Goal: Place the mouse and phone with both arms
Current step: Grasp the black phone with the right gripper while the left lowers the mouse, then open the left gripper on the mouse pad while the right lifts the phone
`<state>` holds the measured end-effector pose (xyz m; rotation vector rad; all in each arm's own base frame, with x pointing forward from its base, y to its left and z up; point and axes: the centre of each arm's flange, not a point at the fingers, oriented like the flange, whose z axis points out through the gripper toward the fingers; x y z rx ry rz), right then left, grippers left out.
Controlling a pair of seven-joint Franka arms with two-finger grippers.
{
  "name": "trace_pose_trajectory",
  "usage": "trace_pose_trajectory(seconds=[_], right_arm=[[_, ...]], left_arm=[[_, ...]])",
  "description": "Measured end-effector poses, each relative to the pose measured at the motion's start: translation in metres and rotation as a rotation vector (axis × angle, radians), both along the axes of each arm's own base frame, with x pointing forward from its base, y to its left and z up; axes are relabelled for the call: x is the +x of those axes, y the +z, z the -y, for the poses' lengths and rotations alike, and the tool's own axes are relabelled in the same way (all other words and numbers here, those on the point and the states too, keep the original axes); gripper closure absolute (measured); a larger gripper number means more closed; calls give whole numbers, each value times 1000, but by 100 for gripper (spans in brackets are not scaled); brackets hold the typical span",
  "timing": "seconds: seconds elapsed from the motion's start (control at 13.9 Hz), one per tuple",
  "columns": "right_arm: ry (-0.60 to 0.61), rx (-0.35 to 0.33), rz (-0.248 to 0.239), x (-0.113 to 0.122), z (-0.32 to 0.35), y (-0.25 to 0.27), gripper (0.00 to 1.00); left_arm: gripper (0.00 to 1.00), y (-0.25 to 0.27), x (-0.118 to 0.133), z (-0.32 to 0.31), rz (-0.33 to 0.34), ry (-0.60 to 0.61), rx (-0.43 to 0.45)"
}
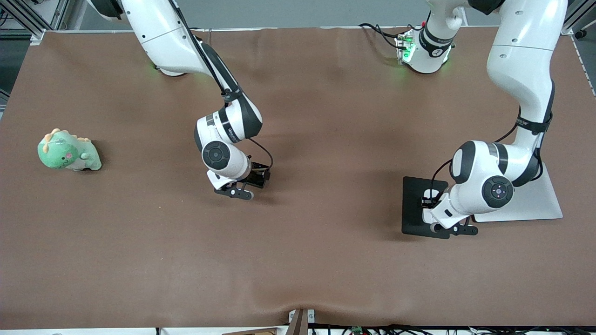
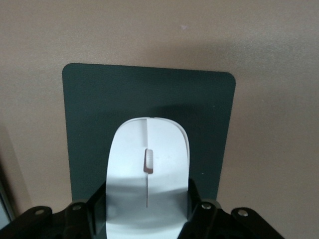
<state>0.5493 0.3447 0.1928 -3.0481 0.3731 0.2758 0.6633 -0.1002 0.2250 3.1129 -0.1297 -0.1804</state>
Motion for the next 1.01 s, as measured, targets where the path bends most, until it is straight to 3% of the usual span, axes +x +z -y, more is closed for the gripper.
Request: trace_pose_trajectory(seconds=[0.65,0.94,1.01], right_arm=[[7,-12,31,-9,-12,-4,0],[13,-25,58,-14,-17,-14,3],[17,-32,62,-15,-17,-16,4]], left_arm=[[37,-42,2,5,28,-2,-12],[2,-43,2,3,30,2,-13],[0,-42,3,2,32,3,-13]])
